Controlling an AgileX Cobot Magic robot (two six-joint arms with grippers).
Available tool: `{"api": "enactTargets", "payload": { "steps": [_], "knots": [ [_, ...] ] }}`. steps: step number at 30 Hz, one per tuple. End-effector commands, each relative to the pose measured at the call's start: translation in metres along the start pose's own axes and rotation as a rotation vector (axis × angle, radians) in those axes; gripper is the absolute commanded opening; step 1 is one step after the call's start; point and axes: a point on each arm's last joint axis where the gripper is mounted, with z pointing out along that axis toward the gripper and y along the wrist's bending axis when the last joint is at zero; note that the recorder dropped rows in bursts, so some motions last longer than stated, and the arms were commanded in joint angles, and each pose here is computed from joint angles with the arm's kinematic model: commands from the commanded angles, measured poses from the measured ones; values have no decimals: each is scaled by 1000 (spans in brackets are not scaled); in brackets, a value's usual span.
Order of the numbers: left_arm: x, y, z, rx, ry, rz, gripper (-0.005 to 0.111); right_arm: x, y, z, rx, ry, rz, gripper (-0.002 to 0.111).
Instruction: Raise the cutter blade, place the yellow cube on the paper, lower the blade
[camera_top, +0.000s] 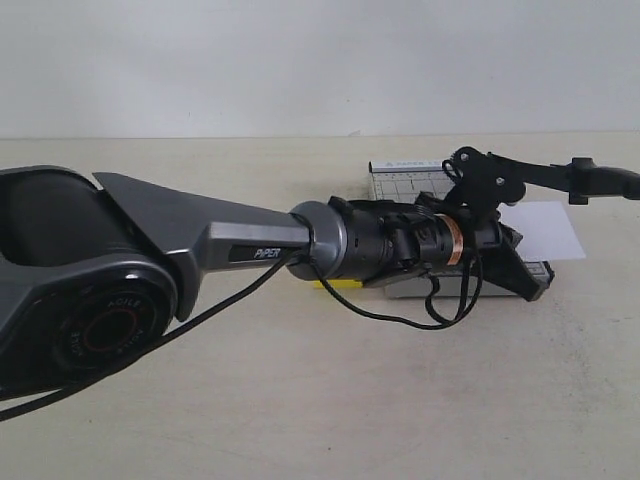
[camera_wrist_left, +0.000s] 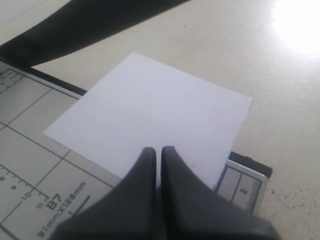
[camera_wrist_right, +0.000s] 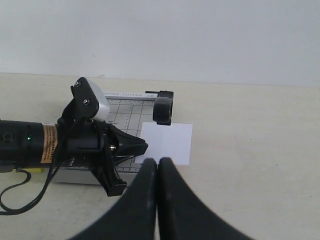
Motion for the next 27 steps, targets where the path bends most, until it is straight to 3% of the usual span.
{"api": "enactTargets", "payload": {
  "steps": [1,4,21,24,27],
  "knots": [
    [12,12,2,-44,63,-11,4,0,0,0,-2,-3,0,0],
    [12,23,1,-69,49,-99,4,0,0,0,-2,-3,0,0],
    [4,20,1,-28,-29,-77,4,0,0,0,-2,-3,0,0],
    [-1,20,0,-20,-53,-75,10,0,0,0,-2,-3,0,0],
    [-11,20,-5,-21,-72,-64,29,0,0,0,-2,0,0,0]
  ]
}}
